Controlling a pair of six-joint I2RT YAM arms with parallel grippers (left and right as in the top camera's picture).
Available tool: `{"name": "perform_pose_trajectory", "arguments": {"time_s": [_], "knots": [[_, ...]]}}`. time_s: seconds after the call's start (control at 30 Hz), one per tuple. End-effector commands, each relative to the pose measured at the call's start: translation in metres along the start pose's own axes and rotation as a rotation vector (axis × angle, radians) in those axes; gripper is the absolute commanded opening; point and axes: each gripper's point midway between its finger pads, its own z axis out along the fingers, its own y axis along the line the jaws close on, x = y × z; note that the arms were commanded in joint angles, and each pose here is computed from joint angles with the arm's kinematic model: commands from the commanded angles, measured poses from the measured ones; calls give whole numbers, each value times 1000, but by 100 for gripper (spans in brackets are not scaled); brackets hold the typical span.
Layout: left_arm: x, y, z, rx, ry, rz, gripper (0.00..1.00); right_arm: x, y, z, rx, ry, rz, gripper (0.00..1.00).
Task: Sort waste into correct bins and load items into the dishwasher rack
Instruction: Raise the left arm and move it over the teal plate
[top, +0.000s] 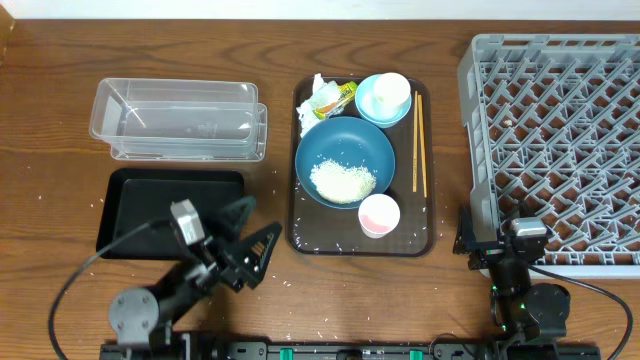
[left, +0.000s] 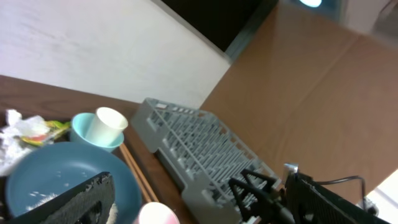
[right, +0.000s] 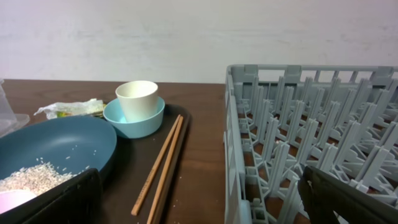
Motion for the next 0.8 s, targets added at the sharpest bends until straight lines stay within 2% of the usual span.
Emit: {"name": "perform_pose_trajectory", "arguments": {"time_s": [0.0, 0.2, 0.4, 0.53, 0.77], "knots": [[-16, -3, 10, -3, 27, 123, 90, 0, -3, 0, 15, 0, -11, 99], [-26, 21, 31, -55, 93, 56, 90, 0, -3, 0, 15, 0, -11, 99], [-13, 48, 40, -138, 218, -20, 90, 0, -3, 0, 15, 0, -11, 99], [-7, 50, 38, -176, 285, -43, 90, 0, -3, 0, 15, 0, -11, 99], [-4, 39, 35, -169, 300, -20, 90, 0, -3, 0, 15, 0, -11, 99]]}}
